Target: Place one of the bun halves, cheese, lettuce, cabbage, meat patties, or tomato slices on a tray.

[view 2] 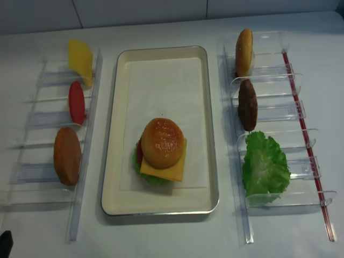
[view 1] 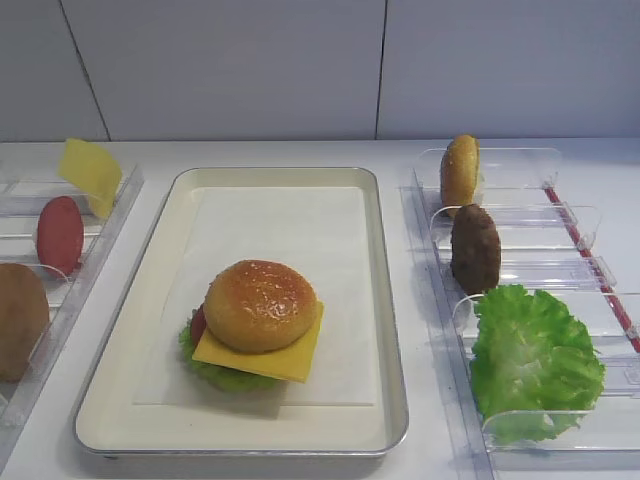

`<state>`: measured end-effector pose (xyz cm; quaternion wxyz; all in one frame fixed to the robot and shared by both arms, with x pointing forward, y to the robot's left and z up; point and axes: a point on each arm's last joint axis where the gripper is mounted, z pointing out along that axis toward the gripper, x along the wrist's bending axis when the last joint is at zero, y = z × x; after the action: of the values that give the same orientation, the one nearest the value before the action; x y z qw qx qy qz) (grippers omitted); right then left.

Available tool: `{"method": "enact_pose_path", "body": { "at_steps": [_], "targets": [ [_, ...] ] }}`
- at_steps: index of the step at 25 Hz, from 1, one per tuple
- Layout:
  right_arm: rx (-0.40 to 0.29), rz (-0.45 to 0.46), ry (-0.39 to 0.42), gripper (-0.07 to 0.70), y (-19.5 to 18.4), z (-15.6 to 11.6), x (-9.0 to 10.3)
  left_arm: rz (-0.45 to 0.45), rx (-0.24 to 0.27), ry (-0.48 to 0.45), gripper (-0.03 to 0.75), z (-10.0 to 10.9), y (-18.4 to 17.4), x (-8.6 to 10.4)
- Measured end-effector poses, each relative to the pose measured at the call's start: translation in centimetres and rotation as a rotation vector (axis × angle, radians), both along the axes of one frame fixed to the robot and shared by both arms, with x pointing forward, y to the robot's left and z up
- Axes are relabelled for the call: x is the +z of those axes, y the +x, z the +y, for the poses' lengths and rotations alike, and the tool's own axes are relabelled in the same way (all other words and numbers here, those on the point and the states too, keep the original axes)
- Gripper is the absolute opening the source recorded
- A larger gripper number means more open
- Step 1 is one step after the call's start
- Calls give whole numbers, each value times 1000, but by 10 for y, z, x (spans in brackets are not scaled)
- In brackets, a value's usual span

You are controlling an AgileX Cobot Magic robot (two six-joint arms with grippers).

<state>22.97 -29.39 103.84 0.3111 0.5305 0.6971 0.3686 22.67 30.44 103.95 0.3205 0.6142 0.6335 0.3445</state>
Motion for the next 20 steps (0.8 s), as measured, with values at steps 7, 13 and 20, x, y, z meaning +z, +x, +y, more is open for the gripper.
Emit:
{"method": "enact_pose_path", "body": {
  "at_steps": [7, 13, 20],
  "targets": [
    [0, 2, 0, 535, 0, 0, 0, 0, 0, 0, 326, 0, 0, 0],
    [0, 2, 0, 532, 0, 0, 0, 0, 0, 0, 326, 0, 0, 0],
    [0, 2, 0, 532, 0, 0, 0, 0, 0, 0, 326, 0, 0, 0]
  ]
}}
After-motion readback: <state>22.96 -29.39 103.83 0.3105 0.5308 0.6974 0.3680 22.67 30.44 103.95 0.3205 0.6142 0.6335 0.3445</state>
